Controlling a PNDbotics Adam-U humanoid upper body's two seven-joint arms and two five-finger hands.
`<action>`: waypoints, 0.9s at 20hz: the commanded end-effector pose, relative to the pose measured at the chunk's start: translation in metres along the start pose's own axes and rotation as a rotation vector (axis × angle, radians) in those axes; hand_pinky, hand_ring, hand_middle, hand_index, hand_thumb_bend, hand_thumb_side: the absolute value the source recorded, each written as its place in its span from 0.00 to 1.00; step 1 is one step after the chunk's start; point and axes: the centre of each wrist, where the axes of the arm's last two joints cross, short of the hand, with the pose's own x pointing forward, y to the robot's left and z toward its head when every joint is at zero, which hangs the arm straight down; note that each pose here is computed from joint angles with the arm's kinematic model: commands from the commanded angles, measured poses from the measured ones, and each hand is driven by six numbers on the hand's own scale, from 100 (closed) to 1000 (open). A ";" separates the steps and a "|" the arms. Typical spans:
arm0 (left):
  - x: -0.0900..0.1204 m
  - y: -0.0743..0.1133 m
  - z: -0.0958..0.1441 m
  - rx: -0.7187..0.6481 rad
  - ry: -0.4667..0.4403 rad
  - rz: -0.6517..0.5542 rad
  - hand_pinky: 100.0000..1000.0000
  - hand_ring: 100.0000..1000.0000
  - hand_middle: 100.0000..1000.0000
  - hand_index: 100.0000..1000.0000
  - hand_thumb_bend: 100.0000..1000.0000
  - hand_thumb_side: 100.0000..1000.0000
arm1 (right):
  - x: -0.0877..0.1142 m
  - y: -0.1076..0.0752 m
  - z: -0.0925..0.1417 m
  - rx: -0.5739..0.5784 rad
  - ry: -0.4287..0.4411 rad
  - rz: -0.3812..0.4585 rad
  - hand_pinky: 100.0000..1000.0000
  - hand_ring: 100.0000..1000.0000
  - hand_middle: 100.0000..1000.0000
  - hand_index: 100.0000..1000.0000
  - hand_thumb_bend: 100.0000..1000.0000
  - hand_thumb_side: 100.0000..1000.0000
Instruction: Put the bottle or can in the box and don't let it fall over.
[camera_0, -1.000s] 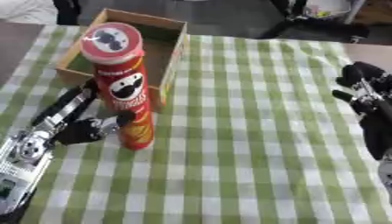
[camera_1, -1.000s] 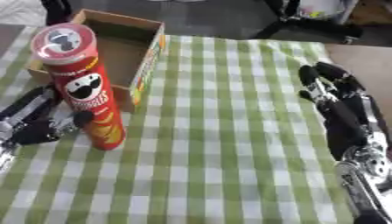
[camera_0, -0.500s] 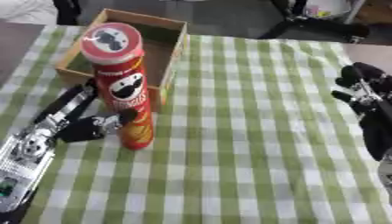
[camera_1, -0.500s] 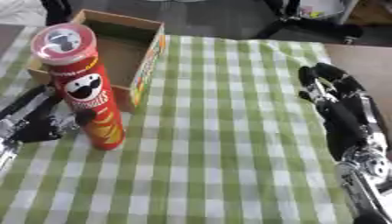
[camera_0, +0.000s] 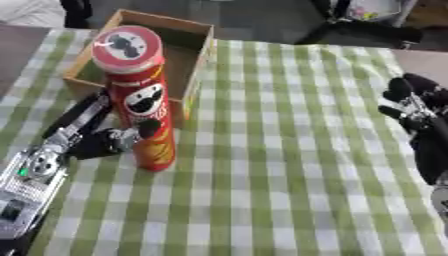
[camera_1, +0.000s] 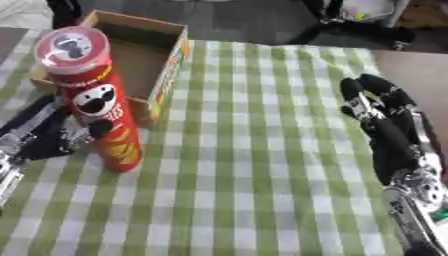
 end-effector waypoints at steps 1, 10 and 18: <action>0.008 0.005 -0.005 0.009 -0.030 -0.009 1.00 1.00 0.86 0.90 0.54 0.65 | 0.005 0.001 -0.003 0.016 -0.015 0.001 0.71 0.74 0.74 0.71 0.45 0.20; 0.011 0.004 -0.011 0.022 -0.039 -0.002 1.00 1.00 0.85 0.88 0.54 0.64 | 0.005 0.001 -0.003 0.018 -0.014 -0.002 0.71 0.74 0.74 0.71 0.45 0.20; 0.014 0.003 -0.015 0.032 -0.039 -0.006 0.97 1.00 0.83 0.87 0.52 0.60 | 0.004 0.002 -0.002 0.022 -0.009 -0.004 0.71 0.74 0.73 0.71 0.45 0.19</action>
